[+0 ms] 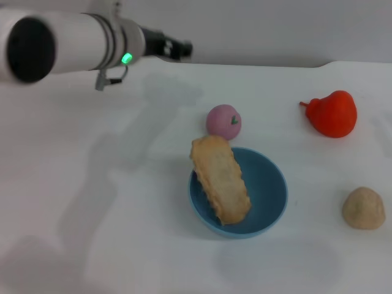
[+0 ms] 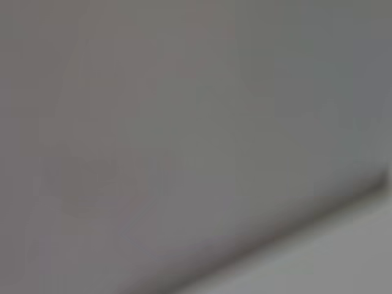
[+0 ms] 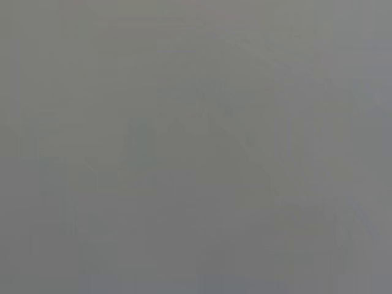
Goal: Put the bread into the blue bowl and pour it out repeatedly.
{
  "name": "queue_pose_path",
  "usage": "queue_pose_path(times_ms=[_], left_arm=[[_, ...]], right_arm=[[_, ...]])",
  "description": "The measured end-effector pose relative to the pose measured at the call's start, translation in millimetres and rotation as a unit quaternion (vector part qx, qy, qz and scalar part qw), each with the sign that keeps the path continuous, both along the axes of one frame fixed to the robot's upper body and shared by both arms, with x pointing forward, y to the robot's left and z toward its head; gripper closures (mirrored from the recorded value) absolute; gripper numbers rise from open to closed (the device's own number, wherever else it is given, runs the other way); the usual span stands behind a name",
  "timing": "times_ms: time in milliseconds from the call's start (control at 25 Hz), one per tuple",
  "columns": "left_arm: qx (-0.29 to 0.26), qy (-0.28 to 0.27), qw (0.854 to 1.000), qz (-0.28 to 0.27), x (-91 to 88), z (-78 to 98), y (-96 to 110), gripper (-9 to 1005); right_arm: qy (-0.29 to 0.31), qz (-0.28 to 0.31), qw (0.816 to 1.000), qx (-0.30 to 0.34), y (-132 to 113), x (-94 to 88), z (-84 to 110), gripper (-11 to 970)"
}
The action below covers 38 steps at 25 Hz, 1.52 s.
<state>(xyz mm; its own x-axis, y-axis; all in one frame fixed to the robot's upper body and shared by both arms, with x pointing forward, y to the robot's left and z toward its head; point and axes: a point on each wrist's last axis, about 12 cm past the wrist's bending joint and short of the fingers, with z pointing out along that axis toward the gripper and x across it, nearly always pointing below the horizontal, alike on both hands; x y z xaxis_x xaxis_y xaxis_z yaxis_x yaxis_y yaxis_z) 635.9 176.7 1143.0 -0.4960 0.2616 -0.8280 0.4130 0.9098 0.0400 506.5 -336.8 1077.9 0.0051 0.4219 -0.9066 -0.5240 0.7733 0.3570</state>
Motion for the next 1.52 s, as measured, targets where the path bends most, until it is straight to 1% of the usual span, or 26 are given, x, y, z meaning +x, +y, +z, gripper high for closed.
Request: queue_pose_path(times_ms=[40, 160, 360, 440, 520, 560, 720, 800, 880, 920, 1000, 1080, 1160, 1280, 1320, 1400, 1520], left_arm=[[-0.012, -0.023, 1.0, 0.014, -3.3, -1.0, 8.8, 392], [-0.037, -0.081, 0.995, 0.044, -13.6, -6.2, 26.7, 394], [-0.059, -0.149, 0.985, 0.068, -30.1, -19.6, 40.0, 394], [-0.074, -0.182, 0.977, 0.08, -37.1, -25.3, 45.3, 393], [-0.096, -0.204, 0.969, 0.097, -43.9, -30.7, 51.8, 393], [-0.108, -0.21, 0.966, 0.106, -46.7, -33.1, 55.2, 393], [-0.141, -0.242, 0.951, 0.128, -57.9, -47.4, 67.0, 394], [-0.149, -0.257, 0.946, 0.129, -64.5, -59.1, 70.7, 394], [-0.159, -0.266, 0.942, 0.131, -69.9, -67.9, 74.9, 393], [-0.163, -0.267, 0.94, 0.133, -72.0, -71.5, 77.1, 393], [-0.174, -0.266, 0.938, 0.138, -74.0, -76.0, 80.3, 393], [-0.185, -0.261, 0.936, 0.145, -74.6, -79.5, 83.6, 393], [-0.195, -0.256, 0.934, 0.154, -74.2, -82.0, 87.5, 393], [-0.195, -0.258, 0.934, 0.153, -73.1, -82.6, 88.0, 393], [-0.193, -0.26, 0.934, 0.151, -72.2, -83.3, 87.9, 393], [-0.188, -0.261, 0.935, 0.146, -70.7, -85.1, 87.1, 394], [-0.181, -0.258, 0.939, 0.14, -68.8, -88.7, 85.2, 394]], right_arm=[[0.0, -0.005, 1.0, 0.001, -2.0, -1.0, -0.3, 555], [0.0, -0.024, 1.0, 0.008, -8.3, -3.4, -0.9, 555], [0.0, -0.051, 0.998, 0.03, -17.4, -6.1, -2.0, 554], [0.002, -0.072, 0.995, 0.064, -23.6, -8.4, -3.0, 554], [0.005, -0.088, 0.991, 0.105, -29.5, -10.5, -3.1, 554], [0.008, -0.096, 0.986, 0.133, -33.8, -12.6, -3.0, 554], [0.019, -0.12, 0.97, 0.209, -50.3, -24.3, -4.2, 555], [0.026, -0.139, 0.956, 0.257, -58.8, -31.9, -8.6, 555], [0.032, -0.169, 0.936, 0.307, -67.0, -42.3, -16.6, 554], [0.033, -0.181, 0.929, 0.321, -70.1, -47.0, -19.8, 554], [0.032, -0.206, 0.923, 0.324, -76.3, -57.5, -24.7, 554], [0.031, -0.234, 0.926, 0.293, -80.7, -67.0, -29.5, 554], [0.034, -0.265, 0.932, 0.245, -81.5, -73.5, -35.9, 554], [0.036, -0.308, 0.941, 0.14, -75.6, -77.2, -46.2, 554], [0.036, -0.316, 0.943, 0.097, -70.6, -76.2, -49.7, 554], [0.032, -0.329, 0.944, -0.013, -53.5, -69.0, -57.8, 554], [0.025, -0.326, 0.935, -0.14, -21.9, -50.3, -66.1, 555]])
